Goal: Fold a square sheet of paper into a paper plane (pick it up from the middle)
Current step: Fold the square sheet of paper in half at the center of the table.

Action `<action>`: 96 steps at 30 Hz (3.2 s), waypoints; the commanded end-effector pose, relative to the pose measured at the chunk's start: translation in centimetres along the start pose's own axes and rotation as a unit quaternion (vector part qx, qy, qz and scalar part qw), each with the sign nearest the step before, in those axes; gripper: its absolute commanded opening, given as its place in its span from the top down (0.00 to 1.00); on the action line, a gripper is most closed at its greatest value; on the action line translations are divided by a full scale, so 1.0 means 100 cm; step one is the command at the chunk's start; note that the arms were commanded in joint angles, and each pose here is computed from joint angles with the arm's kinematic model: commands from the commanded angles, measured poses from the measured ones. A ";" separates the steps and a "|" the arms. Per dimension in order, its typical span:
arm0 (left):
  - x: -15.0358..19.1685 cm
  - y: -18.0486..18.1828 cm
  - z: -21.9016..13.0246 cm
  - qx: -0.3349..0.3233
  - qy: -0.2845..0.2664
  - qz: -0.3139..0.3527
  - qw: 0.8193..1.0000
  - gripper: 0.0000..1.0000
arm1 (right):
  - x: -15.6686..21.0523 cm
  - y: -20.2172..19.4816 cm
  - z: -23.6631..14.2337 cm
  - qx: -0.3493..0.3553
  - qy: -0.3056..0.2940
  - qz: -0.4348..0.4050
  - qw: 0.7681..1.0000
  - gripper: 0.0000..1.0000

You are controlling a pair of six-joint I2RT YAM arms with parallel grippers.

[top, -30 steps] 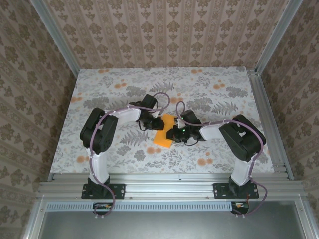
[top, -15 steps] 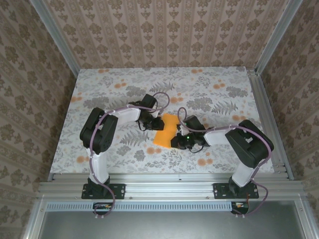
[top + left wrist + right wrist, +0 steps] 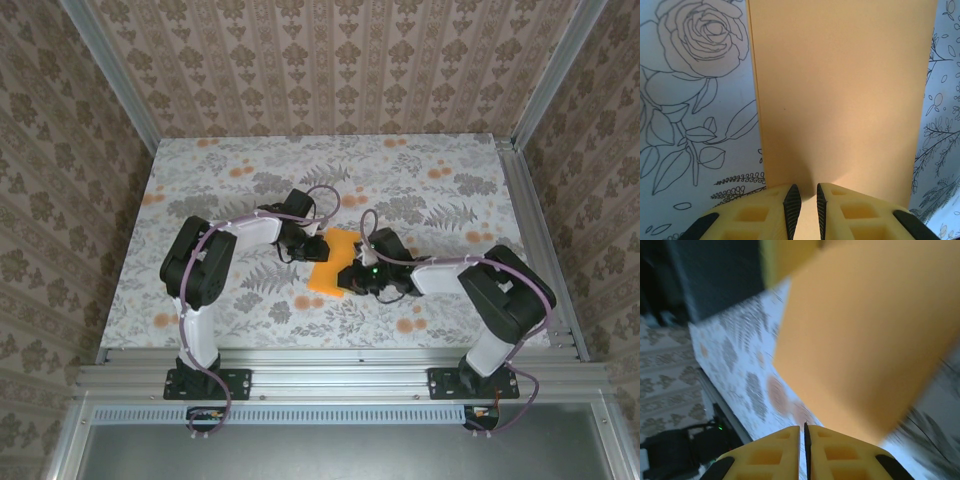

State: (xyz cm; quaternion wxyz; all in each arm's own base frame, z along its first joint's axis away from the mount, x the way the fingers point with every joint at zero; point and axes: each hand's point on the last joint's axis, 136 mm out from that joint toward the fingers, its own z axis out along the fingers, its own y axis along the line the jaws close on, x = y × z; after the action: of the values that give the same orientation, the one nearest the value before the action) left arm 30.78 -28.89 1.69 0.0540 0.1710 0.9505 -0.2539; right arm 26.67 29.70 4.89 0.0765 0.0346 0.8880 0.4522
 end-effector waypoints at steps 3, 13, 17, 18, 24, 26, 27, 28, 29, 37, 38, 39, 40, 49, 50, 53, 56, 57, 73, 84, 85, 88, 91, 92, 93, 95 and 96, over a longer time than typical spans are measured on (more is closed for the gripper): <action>0.060 0.054 0.016 -0.087 0.096 -0.043 0.991 0.76 | -0.008 -0.003 0.022 0.021 0.007 0.010 1.000 0.85; 0.060 0.057 0.013 -0.090 0.094 -0.046 0.990 0.76 | 0.042 -0.055 0.013 0.118 0.075 0.013 0.990 0.84; 0.061 0.060 0.013 -0.091 0.095 -0.048 0.990 0.76 | 0.062 -0.074 0.003 0.148 0.092 0.019 0.985 0.84; 0.062 0.060 0.013 -0.091 0.096 -0.048 0.990 0.76 | 0.066 -0.078 0.001 0.154 0.096 0.019 0.983 0.84; 0.060 0.060 0.010 -0.091 0.095 -0.047 0.990 0.76 | 0.081 -0.094 -0.012 0.178 0.102 0.027 0.978 0.84; 0.057 0.057 0.009 -0.087 0.092 -0.046 0.991 0.76 | 0.076 -0.087 -0.014 0.163 0.093 0.028 0.982 0.84; 0.055 0.056 0.009 -0.085 0.091 -0.045 0.991 0.76 | 0.071 -0.081 -0.014 0.152 0.085 0.026 0.984 0.84; 0.054 0.054 0.008 -0.082 0.089 -0.046 0.992 0.76 | 0.064 -0.070 -0.015 0.134 0.074 0.026 0.988 0.84; 0.052 0.052 0.008 -0.079 0.088 -0.046 0.992 0.76 | 0.058 -0.061 -0.016 0.119 0.064 0.025 0.990 0.84; 0.032 0.030 -0.002 -0.048 0.064 -0.039 0.996 0.75 | -0.008 0.001 -0.011 0.048 -0.011 0.000 0.999 0.83; 0.029 0.028 -0.003 -0.045 0.061 -0.038 0.996 0.75 | -0.013 0.003 -0.007 0.046 -0.012 0.000 0.999 0.83; 0.027 0.026 -0.004 -0.043 0.058 -0.037 0.997 0.75 | -0.015 0.004 -0.003 0.046 -0.009 0.000 0.999 0.83; 0.024 0.024 -0.006 -0.040 0.054 -0.036 0.997 0.75 | -0.017 0.002 0.001 0.050 -0.007 0.001 0.999 0.83; 0.008 0.012 -0.011 -0.021 0.036 -0.032 0.999 0.74 | -0.007 -0.039 0.008 0.130 0.023 -0.002 0.991 0.82; 0.005 0.010 -0.013 -0.018 0.032 -0.031 0.999 0.74 | -0.005 -0.043 0.006 0.135 0.024 -0.002 0.991 0.82; -0.003 0.005 -0.020 -0.013 0.022 -0.026 0.999 0.73 | -0.003 -0.044 0.003 0.133 0.022 -0.002 0.991 0.82; -0.012 -0.001 -0.029 -0.005 0.010 -0.022 1.000 0.71 | -0.010 -0.034 -0.001 0.121 0.012 -0.008 0.993 0.81; -0.015 -0.004 -0.033 -0.001 0.006 -0.021 1.000 0.71 | -0.012 -0.030 -0.003 0.117 0.009 -0.008 0.993 0.80; 0.028 -0.004 -0.071 -0.027 -0.003 -0.055 0.998 0.45 | -0.053 -0.026 -0.013 0.117 -0.016 -0.012 0.993 0.65; 0.047 -0.016 -0.054 0.015 -0.024 -0.091 0.995 0.43 | -0.062 -0.037 -0.012 0.165 -0.007 -0.021 0.986 0.63; 0.045 -0.019 -0.052 0.016 -0.026 -0.088 0.996 0.43 | -0.062 -0.036 -0.014 0.168 -0.009 -0.022 0.985 0.62; 0.039 -0.024 -0.045 0.019 -0.027 -0.081 0.996 0.45 | -0.063 -0.037 -0.019 0.178 -0.014 -0.023 0.984 0.59; 0.037 -0.023 -0.037 0.014 -0.022 -0.075 0.997 0.46 | -0.064 -0.044 -0.021 0.183 -0.019 -0.012 0.983 0.59; 0.035 -0.021 -0.035 0.009 -0.022 -0.074 0.997 0.47 | -0.065 -0.044 -0.021 0.180 -0.022 -0.009 0.983 0.59; 0.034 -0.019 -0.033 0.003 -0.022 -0.071 0.997 0.47 | -0.066 -0.043 -0.020 0.177 -0.024 -0.006 0.984 0.59; 0.030 -0.015 -0.031 -0.010 -0.023 -0.066 0.998 0.48 | -0.068 -0.041 -0.018 0.168 -0.026 0.000 0.985 0.58; 0.029 -0.012 -0.029 -0.016 -0.021 -0.065 0.998 0.48 | -0.068 -0.040 -0.016 0.163 -0.027 0.002 0.986 0.58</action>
State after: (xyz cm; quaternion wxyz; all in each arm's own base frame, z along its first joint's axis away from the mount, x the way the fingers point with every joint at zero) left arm 26.43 -27.27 4.19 0.0470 0.0976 0.9607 -0.2557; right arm 32.64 25.14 2.57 0.0836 0.0479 0.9509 0.2940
